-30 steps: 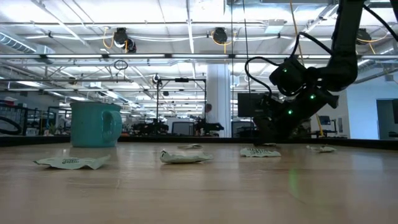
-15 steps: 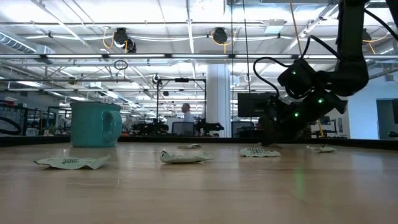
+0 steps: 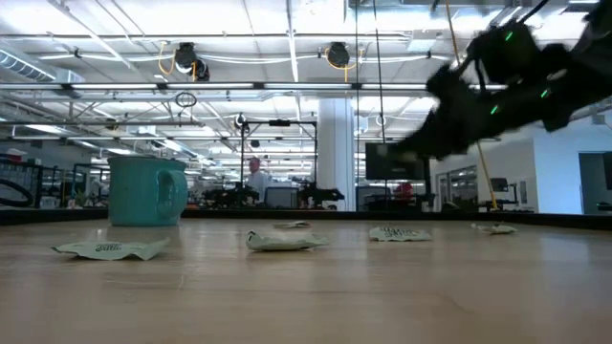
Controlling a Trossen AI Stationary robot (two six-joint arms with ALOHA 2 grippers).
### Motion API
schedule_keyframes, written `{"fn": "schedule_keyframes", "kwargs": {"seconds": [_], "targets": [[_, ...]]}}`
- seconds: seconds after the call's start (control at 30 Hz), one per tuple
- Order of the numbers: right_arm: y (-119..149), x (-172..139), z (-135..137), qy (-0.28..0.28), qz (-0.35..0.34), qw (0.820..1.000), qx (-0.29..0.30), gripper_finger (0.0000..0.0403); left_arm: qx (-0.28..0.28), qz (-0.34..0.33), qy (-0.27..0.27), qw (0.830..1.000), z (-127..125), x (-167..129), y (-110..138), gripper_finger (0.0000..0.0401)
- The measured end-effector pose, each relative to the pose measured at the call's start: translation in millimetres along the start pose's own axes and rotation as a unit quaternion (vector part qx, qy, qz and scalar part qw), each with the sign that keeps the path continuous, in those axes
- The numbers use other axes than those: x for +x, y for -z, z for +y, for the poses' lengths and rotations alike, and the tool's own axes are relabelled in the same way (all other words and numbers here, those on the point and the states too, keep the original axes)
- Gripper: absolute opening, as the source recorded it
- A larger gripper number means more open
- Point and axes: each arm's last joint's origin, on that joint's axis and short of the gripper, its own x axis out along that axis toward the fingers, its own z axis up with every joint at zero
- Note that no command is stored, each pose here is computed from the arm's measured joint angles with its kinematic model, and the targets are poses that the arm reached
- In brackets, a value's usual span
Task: Pick and place Stevia / Truvia into bins
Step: Put the green stevia packet into the transparent container
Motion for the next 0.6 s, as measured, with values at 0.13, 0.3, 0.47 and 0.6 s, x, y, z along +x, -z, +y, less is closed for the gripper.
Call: {"fn": "schedule_keyframes", "kwargs": {"seconds": [0.13, 0.3, 0.47, 0.6], "targets": [[-27.2, -16.6, 43.2, -0.155, -0.046, 0.986, -0.035, 0.0015, -0.007, 0.002, 0.001, 1.000, -0.2, 0.0, 0.6, 0.0134], [-29.7, -34.6, 101.6, -0.238, 0.015, 0.971, -0.025, 0.0017, -0.018, 0.019, 0.005, 1.000, -1.1, -0.1, 4.8, 0.0134], [-21.3, -46.0, 155.4, -0.256, 0.076, 0.962, -0.052, 0.0018, -0.037, 0.029, 0.006, 0.999, -1.6, -0.2, 7.3, 0.0134], [-19.8, -47.4, 191.7, -0.294, 0.087, 0.950, -0.065, 0.0018, -0.049, 0.029, 0.005, 0.998, -1.6, -0.2, 7.3, 0.0134]]}}
